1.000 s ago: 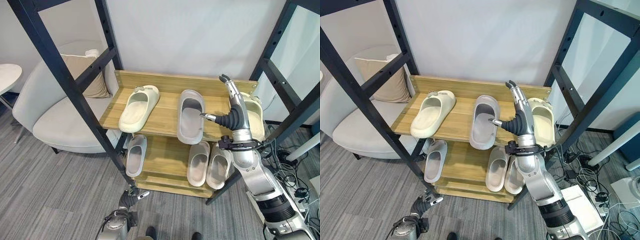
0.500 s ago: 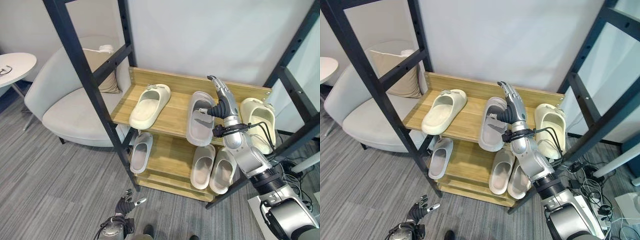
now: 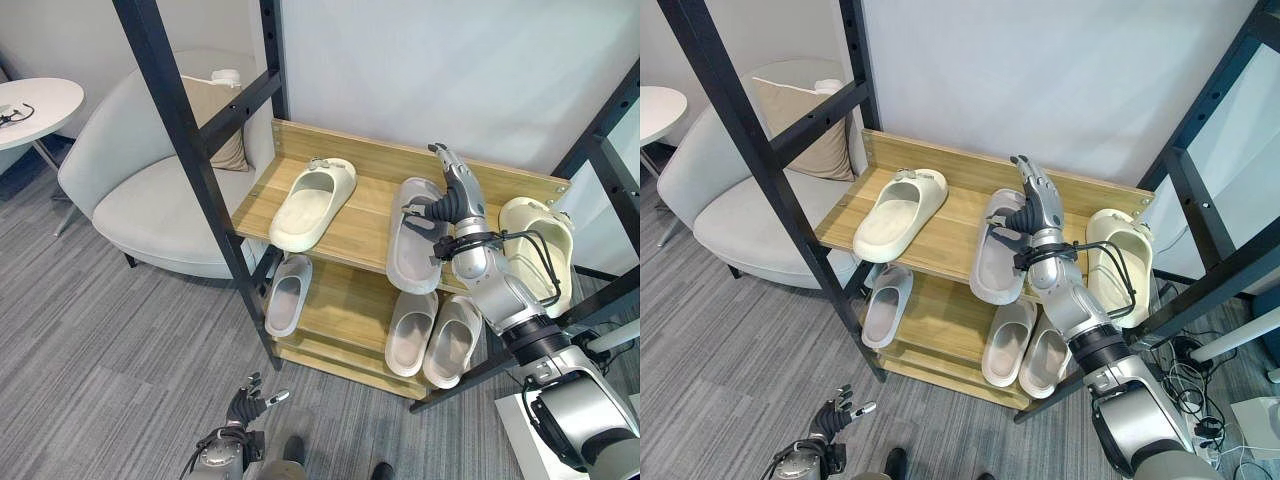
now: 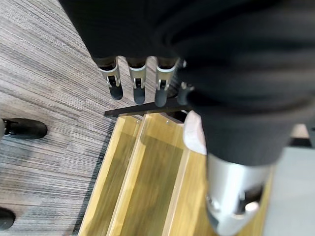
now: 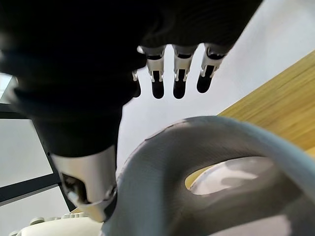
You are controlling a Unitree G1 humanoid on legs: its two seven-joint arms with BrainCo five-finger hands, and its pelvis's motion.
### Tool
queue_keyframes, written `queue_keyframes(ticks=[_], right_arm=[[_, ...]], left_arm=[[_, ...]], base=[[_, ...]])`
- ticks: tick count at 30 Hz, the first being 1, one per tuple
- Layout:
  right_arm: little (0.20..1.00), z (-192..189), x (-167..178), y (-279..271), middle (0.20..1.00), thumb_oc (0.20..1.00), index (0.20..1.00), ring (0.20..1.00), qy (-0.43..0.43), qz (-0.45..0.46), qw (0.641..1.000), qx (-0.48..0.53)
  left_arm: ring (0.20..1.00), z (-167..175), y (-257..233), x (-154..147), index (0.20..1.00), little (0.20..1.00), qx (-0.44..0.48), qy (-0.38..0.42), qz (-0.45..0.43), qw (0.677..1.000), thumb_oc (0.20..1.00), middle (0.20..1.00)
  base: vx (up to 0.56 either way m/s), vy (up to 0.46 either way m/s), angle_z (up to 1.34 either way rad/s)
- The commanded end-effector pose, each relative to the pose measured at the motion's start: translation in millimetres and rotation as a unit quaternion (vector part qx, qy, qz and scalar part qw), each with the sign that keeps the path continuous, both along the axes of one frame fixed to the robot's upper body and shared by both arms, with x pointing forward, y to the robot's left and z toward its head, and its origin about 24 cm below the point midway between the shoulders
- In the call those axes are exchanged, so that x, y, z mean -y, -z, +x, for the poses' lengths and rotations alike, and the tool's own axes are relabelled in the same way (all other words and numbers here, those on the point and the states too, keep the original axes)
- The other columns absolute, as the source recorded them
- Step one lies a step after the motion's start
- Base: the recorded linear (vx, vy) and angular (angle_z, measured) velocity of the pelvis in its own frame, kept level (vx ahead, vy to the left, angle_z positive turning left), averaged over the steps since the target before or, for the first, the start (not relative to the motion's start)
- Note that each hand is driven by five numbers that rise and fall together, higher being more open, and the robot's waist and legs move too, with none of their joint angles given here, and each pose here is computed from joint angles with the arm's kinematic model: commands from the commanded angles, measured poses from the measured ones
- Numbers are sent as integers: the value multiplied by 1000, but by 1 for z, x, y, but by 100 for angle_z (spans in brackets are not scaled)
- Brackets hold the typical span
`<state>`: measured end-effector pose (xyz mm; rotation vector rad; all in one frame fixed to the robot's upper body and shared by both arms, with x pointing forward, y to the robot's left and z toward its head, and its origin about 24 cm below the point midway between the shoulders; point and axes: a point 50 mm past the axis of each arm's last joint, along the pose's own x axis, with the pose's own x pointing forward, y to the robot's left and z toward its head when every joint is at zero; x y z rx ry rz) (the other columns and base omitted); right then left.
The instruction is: Arrange the slippers neatly on the shoe rack.
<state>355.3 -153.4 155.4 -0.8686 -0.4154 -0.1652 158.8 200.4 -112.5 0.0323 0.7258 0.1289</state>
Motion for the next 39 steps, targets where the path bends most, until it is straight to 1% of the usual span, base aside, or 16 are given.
queue_keyframes(ticks=[1,2,3,8,15,19,23,24,25,26,32,33,34,36,37,39], right_arm=[[492,0,8,-7,492,492,492,492,7,18,1000,-2],[316,-3,10,1,316,316,316,316,10,26,999,-16],[200,-5,12,7,200,200,200,200,10,30,999,-26],[200,-15,24,36,200,200,200,200,18,46,995,-91],[200,-14,30,33,200,200,200,200,24,68,994,-84],[200,-35,20,-18,200,200,200,200,-21,131,989,67],[200,-58,5,-45,200,200,200,200,-86,165,971,153],[200,-77,-10,-64,200,200,200,200,-162,190,947,202],[200,-78,-10,-64,200,200,200,200,-162,190,947,201],[200,-89,-27,-64,200,200,200,200,-258,252,915,180],[200,-107,-67,-68,200,200,200,200,-409,289,856,128],[200,-112,-87,-66,200,200,200,200,-472,333,812,88],[200,-112,-87,-66,200,200,200,200,-473,333,811,88],[200,-118,-124,-50,200,200,200,200,-564,429,705,-30],[200,-118,-124,-50,200,200,200,200,-565,429,704,-30],[200,-127,-145,-37,200,200,200,200,-610,481,619,-113]], left_arm=[[1000,22,-10,3,1000,1000,33,18,10,999,1000,1000],[1000,21,-9,2,1000,1000,30,17,11,999,1000,1000],[1000,21,-9,1,1000,1000,27,15,12,999,1000,1000],[1000,18,-9,-2,1000,1000,22,19,17,999,1000,1000],[1000,15,-7,-2,1000,1000,16,23,14,999,1000,1000],[1000,19,-10,-3,1000,1000,25,13,18,999,1000,1000],[1000,19,-10,-3,1000,1000,29,7,24,999,1000,1000],[1000,20,-10,-2,1000,1000,33,5,23,999,1000,1000],[1000,19,-10,-2,1000,1000,33,5,23,999,1000,1000],[1000,19,-11,-4,1000,1000,39,-2,21,999,1000,1000],[1000,28,-16,-1,1000,1000,56,-17,11,998,1000,1000],[1000,33,-19,3,1000,1000,67,-19,5,998,1000,1000],[1000,33,-19,3,1000,1000,68,-19,5,998,1000,1000],[1000,38,-20,9,1000,1000,74,-17,-6,997,1000,1000],[1000,38,-20,9,1000,1000,74,-18,-6,997,1000,1000],[1000,38,-19,10,1000,1000,69,-19,-10,997,1000,1000]], base=[[0,0,0],[0,0,0],[0,0,0],[-5,-8,-10],[-2,-2,-1],[0,0,0],[0,0,0],[0,0,0],[0,0,0],[0,0,0],[-71,-33,0],[-61,-23,4],[-98,-37,3],[-55,-24,12],[-26,-16,20],[-24,-19,17]])
